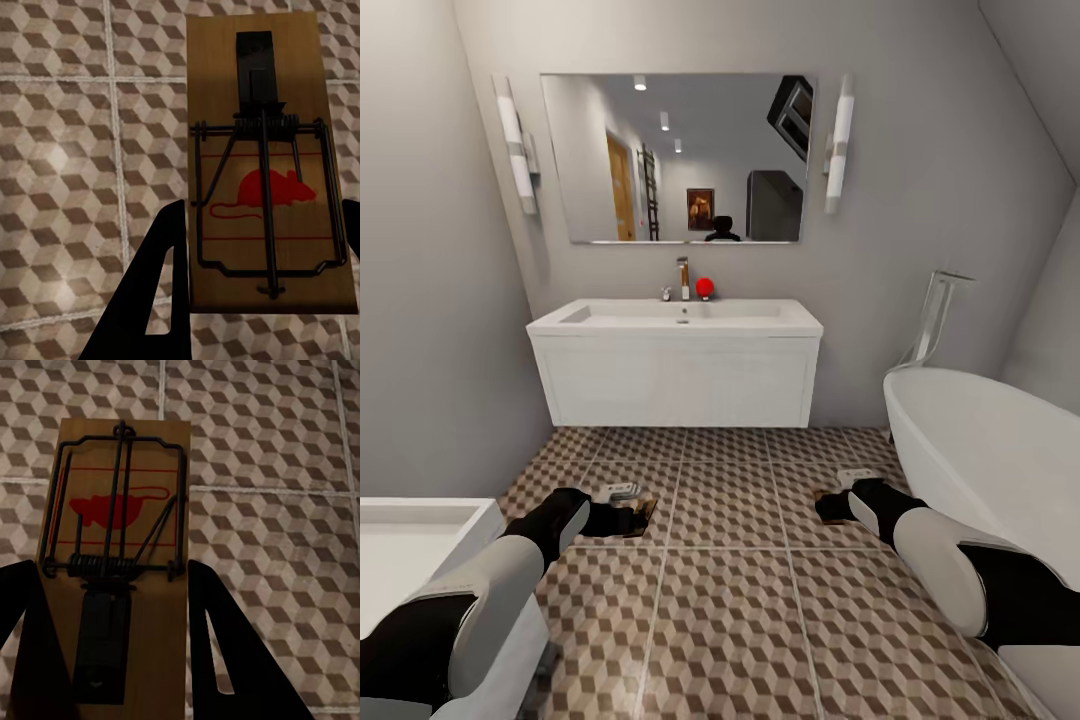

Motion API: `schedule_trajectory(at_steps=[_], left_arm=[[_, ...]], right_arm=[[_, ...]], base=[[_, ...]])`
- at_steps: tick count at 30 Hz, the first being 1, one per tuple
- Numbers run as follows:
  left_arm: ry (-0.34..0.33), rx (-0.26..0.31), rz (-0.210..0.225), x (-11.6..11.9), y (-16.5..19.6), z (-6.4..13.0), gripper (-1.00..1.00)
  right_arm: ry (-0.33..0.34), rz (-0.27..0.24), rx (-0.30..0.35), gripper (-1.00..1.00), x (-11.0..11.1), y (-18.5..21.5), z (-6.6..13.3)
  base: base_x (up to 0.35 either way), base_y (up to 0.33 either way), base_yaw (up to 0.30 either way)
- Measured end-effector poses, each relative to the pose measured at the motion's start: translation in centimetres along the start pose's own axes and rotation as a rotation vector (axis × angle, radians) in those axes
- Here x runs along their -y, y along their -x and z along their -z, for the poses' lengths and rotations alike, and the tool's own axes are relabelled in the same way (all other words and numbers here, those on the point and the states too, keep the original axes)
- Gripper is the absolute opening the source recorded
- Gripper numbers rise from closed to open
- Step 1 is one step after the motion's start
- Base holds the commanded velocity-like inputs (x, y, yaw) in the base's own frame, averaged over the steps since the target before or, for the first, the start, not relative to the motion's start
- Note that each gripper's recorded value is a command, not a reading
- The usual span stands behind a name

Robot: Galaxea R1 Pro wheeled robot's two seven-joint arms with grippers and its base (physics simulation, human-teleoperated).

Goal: Take the four mousetraps from the cabinet in the bathroom and place them on the bathroom floor. Make sure all four end up on the same floor surface, and ensure that at least two of them are either under or directly next to the same bathroom sink.

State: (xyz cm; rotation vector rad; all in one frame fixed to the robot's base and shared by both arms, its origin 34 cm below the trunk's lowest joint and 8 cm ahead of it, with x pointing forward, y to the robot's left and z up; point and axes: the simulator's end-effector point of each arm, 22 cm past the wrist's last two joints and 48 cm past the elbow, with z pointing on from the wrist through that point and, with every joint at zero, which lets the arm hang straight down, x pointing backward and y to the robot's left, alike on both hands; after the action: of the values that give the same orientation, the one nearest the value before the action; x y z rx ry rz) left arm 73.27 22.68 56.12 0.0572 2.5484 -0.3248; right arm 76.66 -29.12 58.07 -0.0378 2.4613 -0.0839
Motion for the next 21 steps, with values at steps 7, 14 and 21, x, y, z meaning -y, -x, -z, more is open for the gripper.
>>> schedule_trajectory(at_steps=[7, 14, 21], left_arm=[[0.0, 0.001, 0.0, -0.3, -1.1, -1.0, -1.0], [0.0, 0.003, 0.0, -0.4, -1.3, -1.3, -1.0], [0.001, 0.004, 0.0, -0.5, -1.2, -1.3, -1.0]], right_arm=[[0.0, 0.0, 0.0, -1.0, -0.1, -1.2, -1.0], [0.0, 0.0, 0.001, -1.0, -0.1, -1.5, -1.2], [0.0, 0.0, 0.001, -1.0, -0.1, -1.5, -1.2]], base=[[0.0, 0.0, 0.0], [0.0, 0.0, 0.0], [0.0, 0.0, 0.0]])
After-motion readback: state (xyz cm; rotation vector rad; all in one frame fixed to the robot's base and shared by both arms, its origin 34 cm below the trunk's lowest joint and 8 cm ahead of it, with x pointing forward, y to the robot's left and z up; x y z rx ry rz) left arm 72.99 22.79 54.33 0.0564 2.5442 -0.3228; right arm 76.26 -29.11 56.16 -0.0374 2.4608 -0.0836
